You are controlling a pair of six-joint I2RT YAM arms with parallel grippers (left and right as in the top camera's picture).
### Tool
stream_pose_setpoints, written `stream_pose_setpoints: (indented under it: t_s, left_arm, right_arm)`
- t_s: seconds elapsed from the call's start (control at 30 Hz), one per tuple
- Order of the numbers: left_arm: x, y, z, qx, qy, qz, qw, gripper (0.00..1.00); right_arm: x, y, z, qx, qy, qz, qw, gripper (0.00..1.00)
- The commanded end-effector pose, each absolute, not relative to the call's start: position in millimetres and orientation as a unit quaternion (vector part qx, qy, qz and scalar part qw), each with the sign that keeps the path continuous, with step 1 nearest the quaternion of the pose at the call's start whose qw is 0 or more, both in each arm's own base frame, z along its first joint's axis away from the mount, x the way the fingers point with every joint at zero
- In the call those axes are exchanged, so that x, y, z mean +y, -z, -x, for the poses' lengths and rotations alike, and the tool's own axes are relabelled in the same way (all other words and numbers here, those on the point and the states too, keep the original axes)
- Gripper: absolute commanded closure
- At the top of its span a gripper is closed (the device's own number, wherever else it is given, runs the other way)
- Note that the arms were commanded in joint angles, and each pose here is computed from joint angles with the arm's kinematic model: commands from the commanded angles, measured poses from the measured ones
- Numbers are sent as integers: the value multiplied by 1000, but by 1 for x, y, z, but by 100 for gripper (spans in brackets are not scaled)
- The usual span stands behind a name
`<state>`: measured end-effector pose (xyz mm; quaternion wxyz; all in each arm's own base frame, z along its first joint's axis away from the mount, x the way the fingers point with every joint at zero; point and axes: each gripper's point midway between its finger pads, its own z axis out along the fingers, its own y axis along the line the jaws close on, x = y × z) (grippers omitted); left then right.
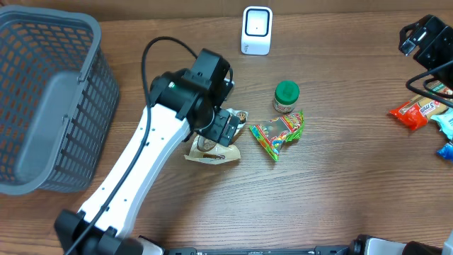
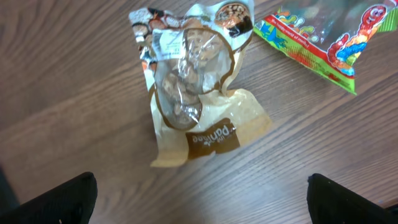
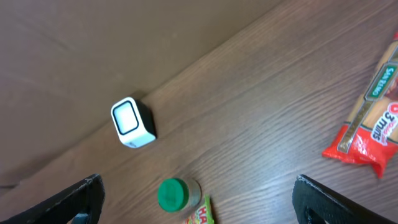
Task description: Scan the item barcode
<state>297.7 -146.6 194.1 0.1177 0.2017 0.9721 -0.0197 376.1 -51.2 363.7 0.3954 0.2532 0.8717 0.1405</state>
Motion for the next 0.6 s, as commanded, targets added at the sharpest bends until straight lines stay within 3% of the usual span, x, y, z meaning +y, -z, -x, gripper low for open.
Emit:
stream_pose_setpoints:
  t_s: [0.0,0.27,0.57]
  left_arm:
    - [-136,-184,-279,984,17,-148,101,0]
    - [-136,-147,-247,986,55,-134,82,0]
    - [-142,-132,-267,978,51,-169,116,0]
  right_arm:
    - [-39,-372,-373,874,-143,-228,405,4]
    - [-21,-359,-379,882,-151,-205,396,4]
    - [-13,-356,-381,883,-174,-194,390,4]
